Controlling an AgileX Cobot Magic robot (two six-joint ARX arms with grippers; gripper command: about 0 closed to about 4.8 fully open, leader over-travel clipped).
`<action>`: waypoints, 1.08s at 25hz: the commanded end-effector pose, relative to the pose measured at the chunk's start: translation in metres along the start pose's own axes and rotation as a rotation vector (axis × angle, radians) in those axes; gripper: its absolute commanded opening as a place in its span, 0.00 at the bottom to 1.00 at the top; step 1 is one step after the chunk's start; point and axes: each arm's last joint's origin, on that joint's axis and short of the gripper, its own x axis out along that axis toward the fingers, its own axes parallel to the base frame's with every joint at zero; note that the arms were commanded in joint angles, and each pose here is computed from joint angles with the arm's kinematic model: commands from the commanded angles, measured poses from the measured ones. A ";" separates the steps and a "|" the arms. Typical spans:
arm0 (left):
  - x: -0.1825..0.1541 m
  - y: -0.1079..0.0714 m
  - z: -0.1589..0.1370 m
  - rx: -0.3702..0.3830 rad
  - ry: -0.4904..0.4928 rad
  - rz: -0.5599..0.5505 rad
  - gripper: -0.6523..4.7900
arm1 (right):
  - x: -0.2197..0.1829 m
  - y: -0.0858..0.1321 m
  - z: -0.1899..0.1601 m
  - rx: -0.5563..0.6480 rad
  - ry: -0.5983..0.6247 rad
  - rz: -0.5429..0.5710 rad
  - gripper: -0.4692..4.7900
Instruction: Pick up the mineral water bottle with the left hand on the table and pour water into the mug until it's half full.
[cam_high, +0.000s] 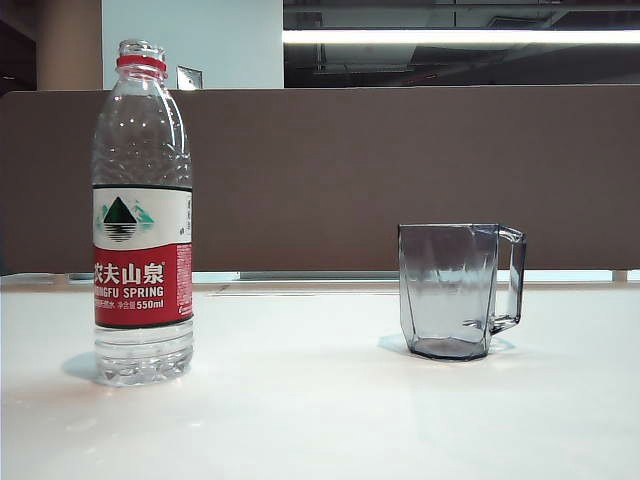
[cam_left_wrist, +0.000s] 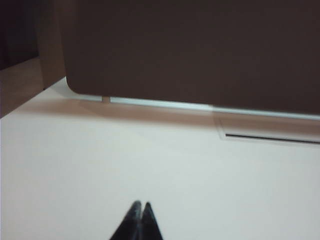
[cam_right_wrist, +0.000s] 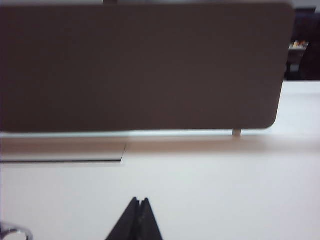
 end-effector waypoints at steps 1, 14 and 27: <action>0.001 -0.002 0.014 -0.020 -0.022 -0.032 0.11 | 0.000 0.000 0.018 0.006 -0.017 -0.011 0.09; 0.038 -0.053 0.089 -0.001 0.054 -0.374 0.11 | 0.021 0.016 0.082 0.018 0.022 0.200 0.09; 0.036 -0.059 0.093 -0.003 0.120 -0.583 0.13 | 0.017 0.048 0.087 -0.018 0.300 0.484 0.09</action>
